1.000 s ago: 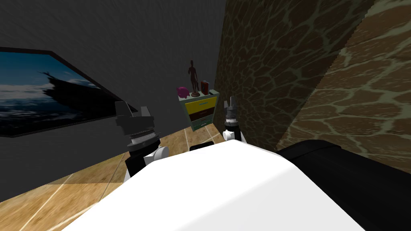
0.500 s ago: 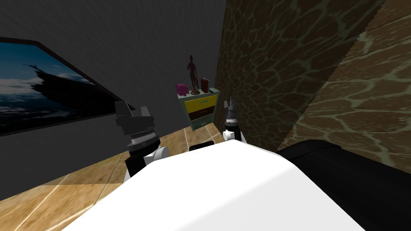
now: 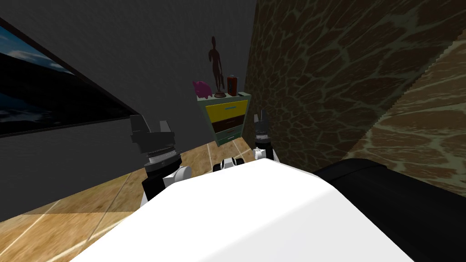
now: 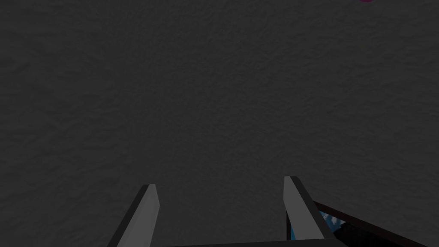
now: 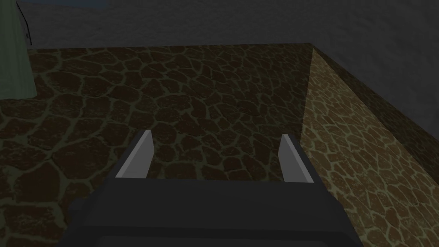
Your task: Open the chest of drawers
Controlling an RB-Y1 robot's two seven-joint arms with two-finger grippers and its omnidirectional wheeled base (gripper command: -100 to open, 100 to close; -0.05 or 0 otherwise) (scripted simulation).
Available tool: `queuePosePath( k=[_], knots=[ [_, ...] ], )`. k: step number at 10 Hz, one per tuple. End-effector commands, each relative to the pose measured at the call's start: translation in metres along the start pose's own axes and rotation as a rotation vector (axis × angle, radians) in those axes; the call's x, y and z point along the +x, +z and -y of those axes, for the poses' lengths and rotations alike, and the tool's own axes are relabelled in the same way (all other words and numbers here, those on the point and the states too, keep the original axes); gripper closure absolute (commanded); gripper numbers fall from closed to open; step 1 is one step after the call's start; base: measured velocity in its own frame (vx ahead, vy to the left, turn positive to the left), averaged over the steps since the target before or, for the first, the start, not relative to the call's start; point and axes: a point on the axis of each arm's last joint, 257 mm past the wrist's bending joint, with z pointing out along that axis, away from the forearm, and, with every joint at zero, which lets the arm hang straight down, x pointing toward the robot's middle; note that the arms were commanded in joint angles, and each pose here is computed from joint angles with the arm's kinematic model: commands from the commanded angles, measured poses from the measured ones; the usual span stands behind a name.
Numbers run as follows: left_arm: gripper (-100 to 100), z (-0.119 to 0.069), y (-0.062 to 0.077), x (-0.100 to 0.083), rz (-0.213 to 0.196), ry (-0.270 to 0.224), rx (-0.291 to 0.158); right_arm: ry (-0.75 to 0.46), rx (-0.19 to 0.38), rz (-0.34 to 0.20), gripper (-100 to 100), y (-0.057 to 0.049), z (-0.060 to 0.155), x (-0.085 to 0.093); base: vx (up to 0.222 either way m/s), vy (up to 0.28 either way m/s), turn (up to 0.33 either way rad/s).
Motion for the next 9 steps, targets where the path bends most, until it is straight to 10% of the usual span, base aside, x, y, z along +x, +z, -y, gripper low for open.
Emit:
queuePosePath(
  k=[1, 9],
  knots=[
    [0, 0.0, 0.0, 0.0, 0.0, 0.0, -0.001, -0.101, 0.004, -0.075, -100, -0.001, 0.006, 0.011, 0.045, 0.039, -0.043],
    [0, 0.0, 0.0, 0.0, 0.0, 0.0, -0.001, -0.534, -0.014, -0.276, -100, -0.005, 0.031, 0.039, 0.061, 0.052, -0.069]
  ],
)
